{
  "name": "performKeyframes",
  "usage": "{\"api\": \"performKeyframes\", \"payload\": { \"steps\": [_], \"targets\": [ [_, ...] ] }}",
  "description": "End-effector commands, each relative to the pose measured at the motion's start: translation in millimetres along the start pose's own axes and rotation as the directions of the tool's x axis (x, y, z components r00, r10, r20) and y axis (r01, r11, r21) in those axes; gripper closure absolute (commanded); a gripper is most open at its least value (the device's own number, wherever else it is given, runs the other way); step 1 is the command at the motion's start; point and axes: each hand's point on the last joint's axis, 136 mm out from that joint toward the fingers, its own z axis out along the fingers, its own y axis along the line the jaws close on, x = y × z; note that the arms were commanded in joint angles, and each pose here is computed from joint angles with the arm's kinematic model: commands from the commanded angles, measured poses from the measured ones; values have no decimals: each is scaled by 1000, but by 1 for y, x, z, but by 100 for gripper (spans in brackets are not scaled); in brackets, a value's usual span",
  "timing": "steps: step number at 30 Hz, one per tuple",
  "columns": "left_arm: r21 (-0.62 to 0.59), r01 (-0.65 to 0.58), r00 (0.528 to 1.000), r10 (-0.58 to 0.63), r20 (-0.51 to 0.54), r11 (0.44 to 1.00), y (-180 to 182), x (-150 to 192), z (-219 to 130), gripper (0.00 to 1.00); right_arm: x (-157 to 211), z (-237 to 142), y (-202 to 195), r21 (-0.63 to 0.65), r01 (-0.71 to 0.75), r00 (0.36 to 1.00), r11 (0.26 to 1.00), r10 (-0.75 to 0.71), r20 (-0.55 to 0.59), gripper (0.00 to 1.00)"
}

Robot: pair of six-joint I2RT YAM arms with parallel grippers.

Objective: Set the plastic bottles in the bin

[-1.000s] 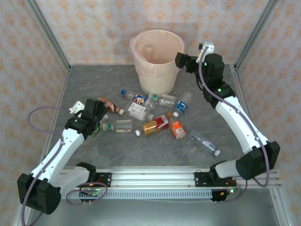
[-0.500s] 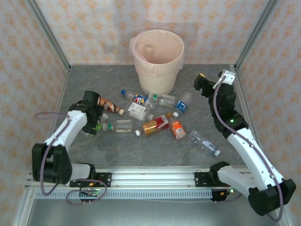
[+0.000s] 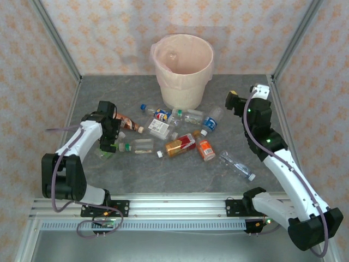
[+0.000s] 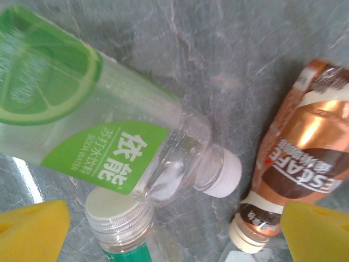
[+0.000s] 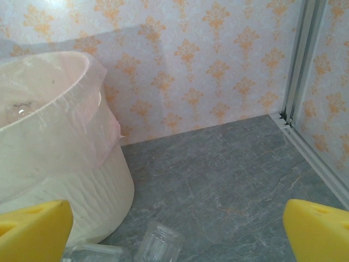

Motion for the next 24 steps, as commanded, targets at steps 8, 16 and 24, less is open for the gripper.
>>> {"api": "performKeyframes", "payload": {
  "steps": [8, 16, 24],
  "targets": [
    [-6, 340, 931, -335, 146, 941, 53, -26, 25, 0, 9, 12, 11, -31, 65, 996, 997, -67, -58, 1],
    [96, 358, 874, -370, 315, 929, 50, -61, 27, 0, 14, 14, 13, -41, 64, 995, 997, -66, -75, 1],
    [132, 342, 865, -367, 343, 930, 46, -74, 25, 0, 16, 15, 14, -44, 51, 994, 998, -55, -90, 1]
  ]
}}
